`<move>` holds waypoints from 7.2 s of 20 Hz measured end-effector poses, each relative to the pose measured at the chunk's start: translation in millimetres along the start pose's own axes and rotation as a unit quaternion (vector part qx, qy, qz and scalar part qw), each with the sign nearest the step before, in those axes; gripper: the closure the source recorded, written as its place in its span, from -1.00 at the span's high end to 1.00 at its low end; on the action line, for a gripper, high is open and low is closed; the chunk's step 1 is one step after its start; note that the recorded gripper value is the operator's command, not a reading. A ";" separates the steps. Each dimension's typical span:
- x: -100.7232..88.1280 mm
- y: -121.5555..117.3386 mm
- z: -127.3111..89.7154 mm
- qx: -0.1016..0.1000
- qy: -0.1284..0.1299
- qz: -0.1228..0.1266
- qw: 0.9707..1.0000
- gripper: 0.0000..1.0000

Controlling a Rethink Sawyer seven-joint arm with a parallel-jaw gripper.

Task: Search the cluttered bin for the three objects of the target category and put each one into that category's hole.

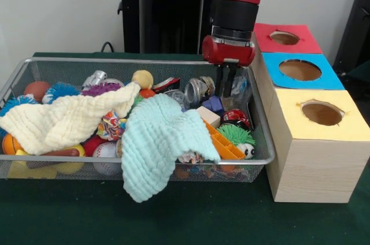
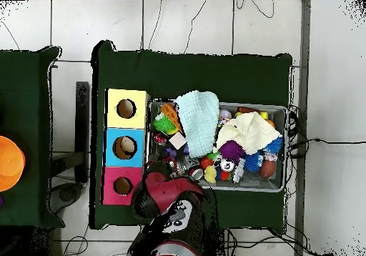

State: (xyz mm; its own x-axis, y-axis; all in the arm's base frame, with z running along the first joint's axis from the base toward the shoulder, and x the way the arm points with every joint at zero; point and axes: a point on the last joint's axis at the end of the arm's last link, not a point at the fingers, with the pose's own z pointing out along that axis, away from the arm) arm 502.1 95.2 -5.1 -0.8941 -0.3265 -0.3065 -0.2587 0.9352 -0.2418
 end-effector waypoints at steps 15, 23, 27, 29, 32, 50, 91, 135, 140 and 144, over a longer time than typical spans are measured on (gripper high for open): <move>24.1 -43.3 6.3 -0.055 0.083 0.088 0.991 1.00; 20.0 -32.7 1.6 -0.069 0.084 0.086 0.990 -1.00; 18.6 -28.0 0.0 -0.074 0.083 0.084 0.990 -1.00; 18.2 -24.5 -2.1 -0.076 0.084 0.081 0.990 -1.00; 15.4 -18.2 -8.5 -0.078 0.090 0.074 0.990 -1.00; -2.7 23.4 -31.1 -0.083 0.082 0.023 0.993 -1.00; 15.3 8.4 -9.6 -0.049 0.009 0.022 0.999 1.00; -43.0 -10.4 -26.5 -0.011 -0.028 0.029 0.999 1.00; -26.5 -8.6 -14.1 -0.008 -0.018 0.025 0.999 1.00; -13.0 -10.7 -3.9 0.000 -0.017 0.025 1.000 1.00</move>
State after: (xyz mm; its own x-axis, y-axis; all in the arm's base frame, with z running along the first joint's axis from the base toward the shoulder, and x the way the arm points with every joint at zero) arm 515.0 90.0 5.0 -0.8934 -0.2835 -0.3485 -0.2136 0.9505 -0.2257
